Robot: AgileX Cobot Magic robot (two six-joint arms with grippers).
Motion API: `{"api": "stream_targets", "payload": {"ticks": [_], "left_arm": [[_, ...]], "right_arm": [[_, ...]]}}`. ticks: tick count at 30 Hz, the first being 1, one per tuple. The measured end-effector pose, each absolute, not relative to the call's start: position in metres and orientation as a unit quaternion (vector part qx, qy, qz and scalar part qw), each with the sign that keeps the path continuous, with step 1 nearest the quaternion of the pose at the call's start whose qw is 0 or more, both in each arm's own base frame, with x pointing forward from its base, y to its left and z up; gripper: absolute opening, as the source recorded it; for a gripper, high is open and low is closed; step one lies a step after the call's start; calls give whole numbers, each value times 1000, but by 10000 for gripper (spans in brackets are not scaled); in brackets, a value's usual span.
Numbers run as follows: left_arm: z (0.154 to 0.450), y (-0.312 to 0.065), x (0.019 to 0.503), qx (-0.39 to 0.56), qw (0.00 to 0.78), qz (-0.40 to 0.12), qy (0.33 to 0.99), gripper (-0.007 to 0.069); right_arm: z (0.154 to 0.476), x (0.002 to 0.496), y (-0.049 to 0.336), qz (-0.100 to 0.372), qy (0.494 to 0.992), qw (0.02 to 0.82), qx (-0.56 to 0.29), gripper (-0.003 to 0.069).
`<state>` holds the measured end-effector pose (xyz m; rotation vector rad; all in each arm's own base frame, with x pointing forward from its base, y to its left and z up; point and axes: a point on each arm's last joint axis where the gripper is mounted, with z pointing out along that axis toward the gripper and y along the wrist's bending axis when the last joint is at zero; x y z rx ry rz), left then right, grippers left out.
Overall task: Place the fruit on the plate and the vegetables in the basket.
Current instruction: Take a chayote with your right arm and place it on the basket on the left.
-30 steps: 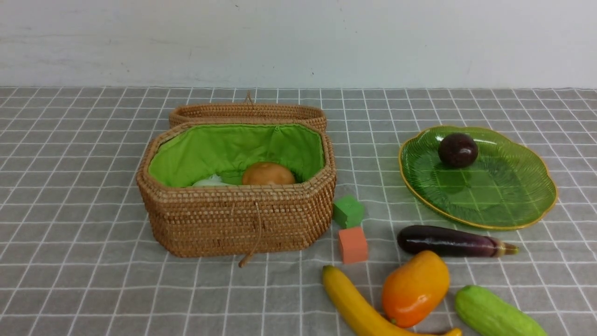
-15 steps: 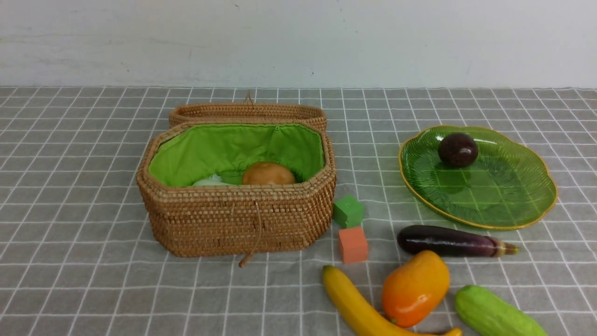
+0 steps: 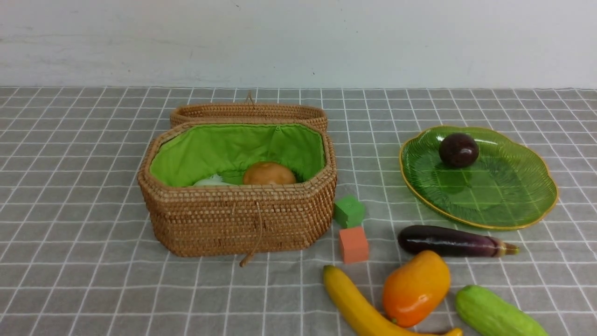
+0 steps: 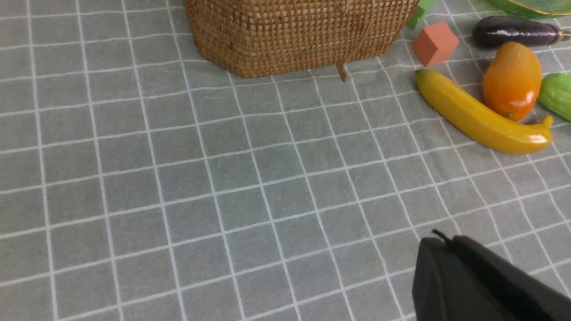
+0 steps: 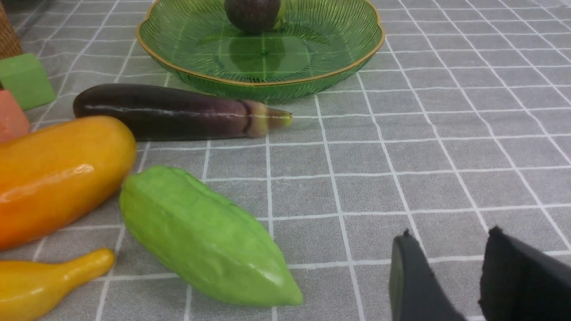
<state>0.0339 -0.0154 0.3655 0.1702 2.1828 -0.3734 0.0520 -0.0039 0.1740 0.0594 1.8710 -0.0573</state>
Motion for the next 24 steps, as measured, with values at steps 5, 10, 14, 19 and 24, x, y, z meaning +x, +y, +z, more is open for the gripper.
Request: {"api": "stream_targets", "payload": {"ticks": [5,10,14,19,24], "left_arm": [[352,-10,41,38,531,-120,838,-13],[314,-5,48,-13,607,-82,791,-13],[266,-1,43,-37,624,-63,778,-13],[210,-1,44,-42,592,-58,803,-12],[167,0,49,-33,554,-38,831,-10]], "right_arm": [[174,52,-4,-25,805,593,26,242],[174,52,-4,-25,805,593,26,242],[174,52,-4,-25,805,593,26,242],[174,52,-4,-25,805,593,26,242],[174,52,-4,-25,805,593,26,242]]}}
